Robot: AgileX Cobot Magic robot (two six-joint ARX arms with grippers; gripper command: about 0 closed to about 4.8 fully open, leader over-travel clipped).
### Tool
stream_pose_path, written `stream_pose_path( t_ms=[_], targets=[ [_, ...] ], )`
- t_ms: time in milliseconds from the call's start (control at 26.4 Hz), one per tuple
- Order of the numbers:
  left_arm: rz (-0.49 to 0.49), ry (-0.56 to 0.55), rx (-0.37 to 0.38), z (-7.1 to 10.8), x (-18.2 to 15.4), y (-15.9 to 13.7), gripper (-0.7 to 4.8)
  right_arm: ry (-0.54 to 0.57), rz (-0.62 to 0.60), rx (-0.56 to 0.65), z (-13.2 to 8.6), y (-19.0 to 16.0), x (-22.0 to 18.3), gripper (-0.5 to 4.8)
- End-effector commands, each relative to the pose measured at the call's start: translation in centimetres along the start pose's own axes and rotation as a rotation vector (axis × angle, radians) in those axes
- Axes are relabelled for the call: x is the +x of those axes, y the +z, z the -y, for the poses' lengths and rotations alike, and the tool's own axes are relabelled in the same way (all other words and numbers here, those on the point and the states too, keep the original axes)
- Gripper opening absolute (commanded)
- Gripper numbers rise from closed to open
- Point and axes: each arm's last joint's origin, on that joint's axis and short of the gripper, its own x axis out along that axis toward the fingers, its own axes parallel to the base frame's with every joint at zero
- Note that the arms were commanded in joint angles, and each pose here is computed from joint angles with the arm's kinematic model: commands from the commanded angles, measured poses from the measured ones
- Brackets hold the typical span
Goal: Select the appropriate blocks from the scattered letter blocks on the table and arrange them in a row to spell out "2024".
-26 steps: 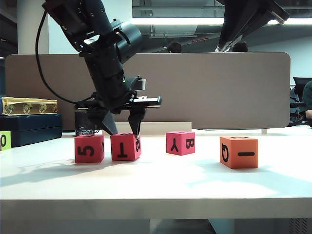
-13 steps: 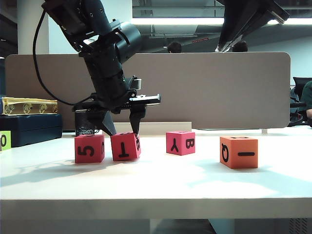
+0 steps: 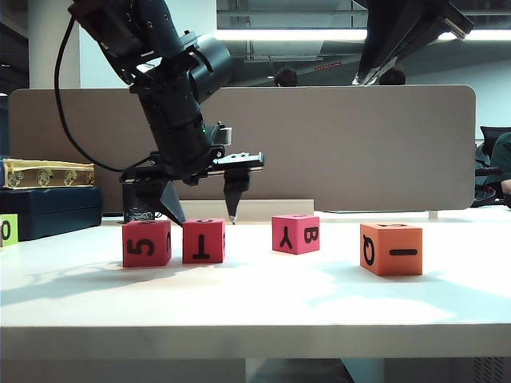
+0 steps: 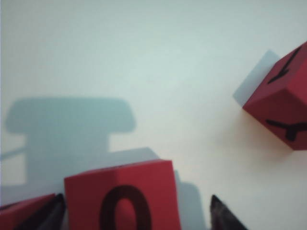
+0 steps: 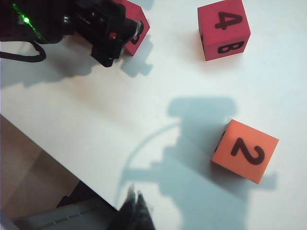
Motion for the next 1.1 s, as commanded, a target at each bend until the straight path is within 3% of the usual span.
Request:
stream_pose_path(
  t_ms=[38, 227, 493, 682, 834, 986, 1099],
  targets=[
    [0.045, -0.023, 0.012, 0.3, -0.4, 0.7, 4.01, 0.002, 0.010, -0.006, -0.1, 0.1, -0.2, -0.05],
    [0.071, -0.052, 0.089, 0.8, -1.7, 2.6, 4.01, 0.002, 0.010, -0.007, -0.1, 0.1, -0.2, -0.05],
    [0.090, -0.207, 0.347, 1.9, -4.1, 5.3, 4.00, -0.002, 0.012, -0.025, -0.1, 0.1, -0.3, -0.05],
    [0.069, -0.237, 0.457, 1.9, -4.0, 5.0, 4.00, -0.034, 0.013, -0.025, 0.0, 0.1, -0.3, -0.05],
    [0.039, -0.293, 0.482, 2.4, -4.1, 4.5, 4.00, -0.121, -0.002, -0.022, 0.3, 0.0, -0.3, -0.05],
    [-0.026, -0.420, 0.493, 3.5, -4.4, 3.5, 4.00, -0.182, -0.008, -0.019, 0.5, -0.1, -0.4, -0.05],
    [-0.040, -0.418, 0.524, 4.5, -4.8, 2.9, 4.00, -0.202, -0.019, -0.017, 0.6, -0.1, -0.2, -0.05]
  ],
)
